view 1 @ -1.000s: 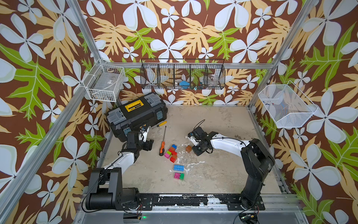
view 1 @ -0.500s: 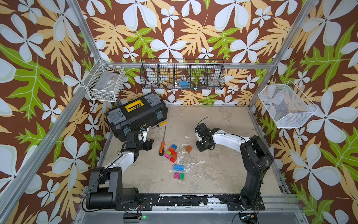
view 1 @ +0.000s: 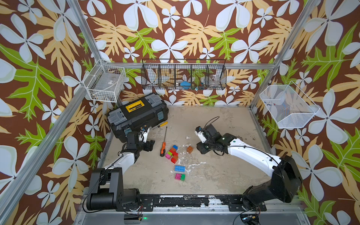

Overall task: Assemble the letter h with lego
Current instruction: Assemble the lego brick with the lego brick, then pick up the lego brick from the center of the board.

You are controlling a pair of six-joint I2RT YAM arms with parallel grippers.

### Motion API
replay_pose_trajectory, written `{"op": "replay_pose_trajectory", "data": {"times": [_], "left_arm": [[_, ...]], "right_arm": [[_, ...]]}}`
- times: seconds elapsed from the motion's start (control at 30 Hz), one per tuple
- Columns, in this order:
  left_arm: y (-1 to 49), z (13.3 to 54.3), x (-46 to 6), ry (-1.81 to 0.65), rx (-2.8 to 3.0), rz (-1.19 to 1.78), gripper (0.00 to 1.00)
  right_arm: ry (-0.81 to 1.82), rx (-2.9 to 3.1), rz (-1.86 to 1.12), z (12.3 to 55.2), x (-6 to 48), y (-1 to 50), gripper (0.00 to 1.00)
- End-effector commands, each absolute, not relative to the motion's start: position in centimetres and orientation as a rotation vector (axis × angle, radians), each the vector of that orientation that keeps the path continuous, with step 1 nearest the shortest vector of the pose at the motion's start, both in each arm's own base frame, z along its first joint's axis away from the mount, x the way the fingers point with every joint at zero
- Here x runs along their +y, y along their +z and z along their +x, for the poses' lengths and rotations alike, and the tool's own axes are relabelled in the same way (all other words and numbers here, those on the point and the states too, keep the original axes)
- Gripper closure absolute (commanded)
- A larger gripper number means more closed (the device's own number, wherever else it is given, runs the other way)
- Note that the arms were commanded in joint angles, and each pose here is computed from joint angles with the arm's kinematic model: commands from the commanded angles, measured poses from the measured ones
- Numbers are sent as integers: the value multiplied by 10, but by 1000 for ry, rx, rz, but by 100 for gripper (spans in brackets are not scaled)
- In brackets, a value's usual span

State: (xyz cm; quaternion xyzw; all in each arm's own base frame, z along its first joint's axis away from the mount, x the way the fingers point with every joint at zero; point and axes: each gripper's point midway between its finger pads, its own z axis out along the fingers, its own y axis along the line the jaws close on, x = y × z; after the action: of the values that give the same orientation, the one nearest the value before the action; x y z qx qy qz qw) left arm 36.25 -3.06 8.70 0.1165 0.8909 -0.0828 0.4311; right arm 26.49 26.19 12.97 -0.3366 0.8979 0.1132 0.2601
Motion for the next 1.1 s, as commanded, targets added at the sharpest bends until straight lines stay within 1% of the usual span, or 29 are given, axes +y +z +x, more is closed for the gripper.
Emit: {"op": "replay_pose_trajectory", "data": {"times": [0.0,0.03,0.1,0.17,0.23,0.33,0.5,0.6,0.7,0.77,1.0,1.07], "left_arm": [[86,362,-32,-231,2230,296,23],[85,362,-32,-236,2233,295,23],[84,361,-31,-246,2238,290,23],[84,361,-31,-256,2240,287,23],[83,361,-31,-263,2245,290,23],[82,361,-31,-268,2248,286,23],[79,360,-32,-290,2256,289,23],[79,360,-32,-296,2255,287,23],[79,360,-33,-300,2253,290,23],[80,359,-33,-302,2250,290,23],[87,358,-31,-277,2230,301,23],[93,358,-31,-267,2210,309,23]], "right_arm": [[378,2080,-1377,202,312,131,45],[399,1978,-1478,181,322,128,43],[487,1841,-1571,151,337,124,43],[563,1810,-1599,138,342,118,43],[570,1837,-1605,136,343,108,41],[472,1909,-1636,141,339,84,39],[433,1954,-1661,142,345,62,39],[407,1977,-1657,147,349,55,42],[414,2000,-1658,146,350,47,53],[413,2019,-1655,146,350,43,58],[425,2066,-1655,141,345,33,60],[438,2055,-1650,140,346,34,66]]}}
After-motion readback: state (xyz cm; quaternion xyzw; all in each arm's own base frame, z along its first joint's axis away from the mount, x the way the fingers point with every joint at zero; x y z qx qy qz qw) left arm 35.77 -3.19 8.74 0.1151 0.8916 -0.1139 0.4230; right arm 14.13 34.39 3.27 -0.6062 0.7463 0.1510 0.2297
